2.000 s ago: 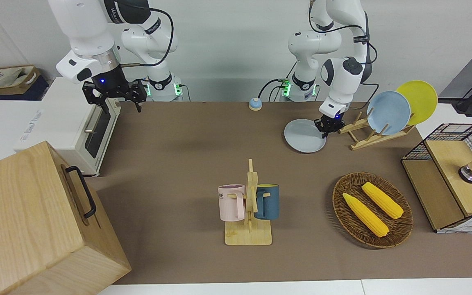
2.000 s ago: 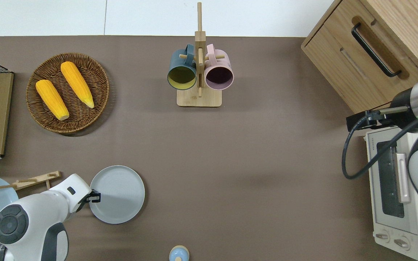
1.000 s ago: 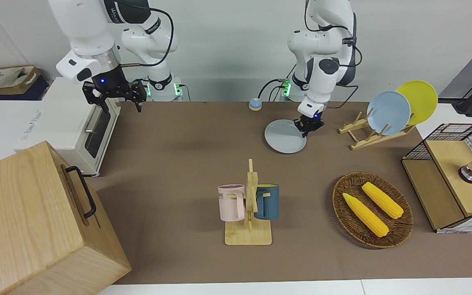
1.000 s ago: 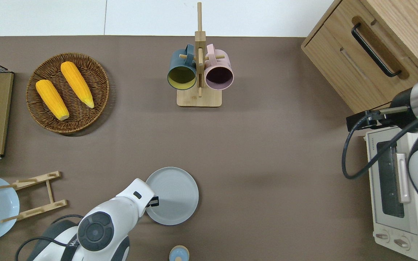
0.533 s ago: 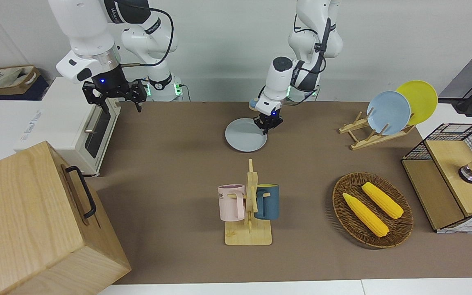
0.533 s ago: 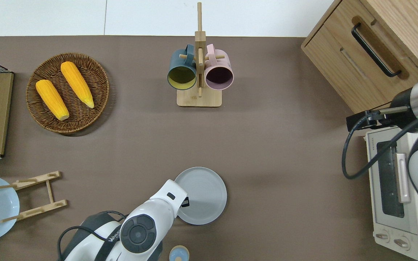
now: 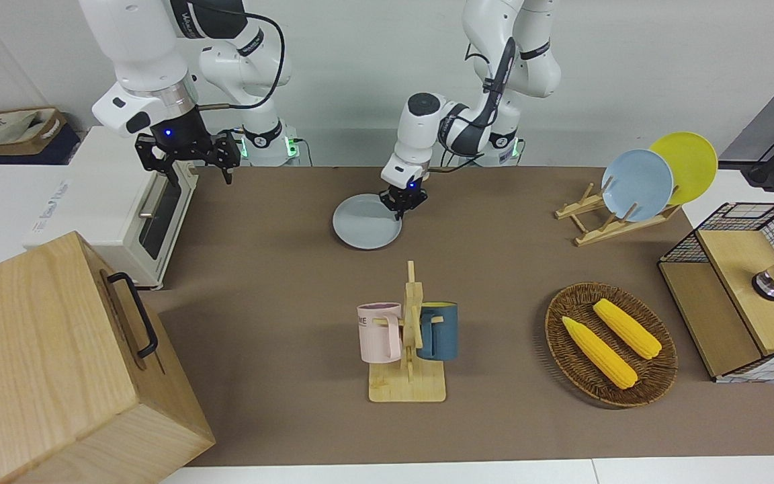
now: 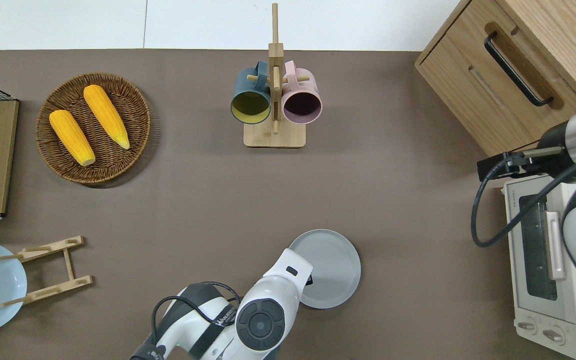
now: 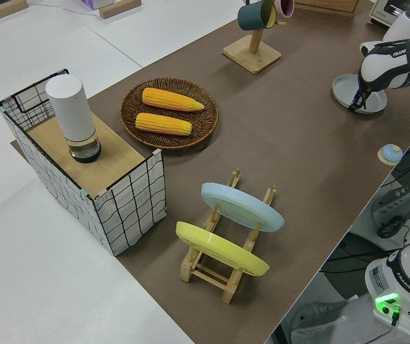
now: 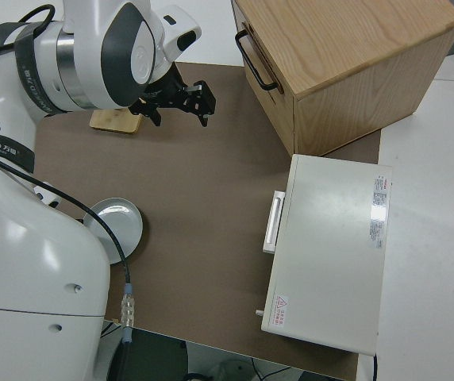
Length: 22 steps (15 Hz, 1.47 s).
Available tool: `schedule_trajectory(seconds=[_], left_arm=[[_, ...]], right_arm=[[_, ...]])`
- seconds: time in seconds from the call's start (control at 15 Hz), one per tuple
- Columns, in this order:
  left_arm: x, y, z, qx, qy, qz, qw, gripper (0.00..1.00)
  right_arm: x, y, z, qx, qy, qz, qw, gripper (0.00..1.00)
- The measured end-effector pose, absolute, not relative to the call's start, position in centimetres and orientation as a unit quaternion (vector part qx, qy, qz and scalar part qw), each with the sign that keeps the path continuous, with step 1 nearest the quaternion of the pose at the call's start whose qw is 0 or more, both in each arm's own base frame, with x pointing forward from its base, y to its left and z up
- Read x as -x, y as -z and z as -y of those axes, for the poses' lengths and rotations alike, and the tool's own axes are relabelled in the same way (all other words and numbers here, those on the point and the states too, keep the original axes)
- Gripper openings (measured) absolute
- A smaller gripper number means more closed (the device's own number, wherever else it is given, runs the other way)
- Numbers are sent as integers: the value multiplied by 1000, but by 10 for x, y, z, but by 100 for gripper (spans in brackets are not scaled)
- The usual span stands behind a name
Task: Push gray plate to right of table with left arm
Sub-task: 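Keep pushing the gray plate across the table toward the toaster oven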
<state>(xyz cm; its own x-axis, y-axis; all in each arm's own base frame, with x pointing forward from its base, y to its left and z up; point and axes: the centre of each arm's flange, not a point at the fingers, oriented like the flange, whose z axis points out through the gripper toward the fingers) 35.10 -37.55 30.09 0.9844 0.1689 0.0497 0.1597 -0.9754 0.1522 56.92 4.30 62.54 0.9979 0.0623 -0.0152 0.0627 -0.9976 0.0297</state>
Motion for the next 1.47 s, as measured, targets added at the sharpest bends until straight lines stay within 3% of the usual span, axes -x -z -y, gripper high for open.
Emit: schedule_trajectory(seconds=[0.47, 0.87, 1.07, 1.13, 1.47], left_arm=[[-341, -299, 463, -990, -54, -105, 82, 1], [-347, -298, 498, -987, -58, -110, 97, 1], [-348, -295, 502, -987, -56, -112, 97, 6], [-348, -293, 503, -987, -56, -113, 97, 11], [-355, -294, 515, -986, -55, -118, 103, 59]], right_arm=[[-569, -625, -43, -999, 7, -31, 15, 99], [-569, -625, -43, -999, 7, -31, 15, 99], [-569, -625, -43, -999, 7, -31, 15, 99], [-569, -625, -43, -999, 7, -31, 15, 99], [-569, -625, -43, -999, 7, -31, 15, 99]])
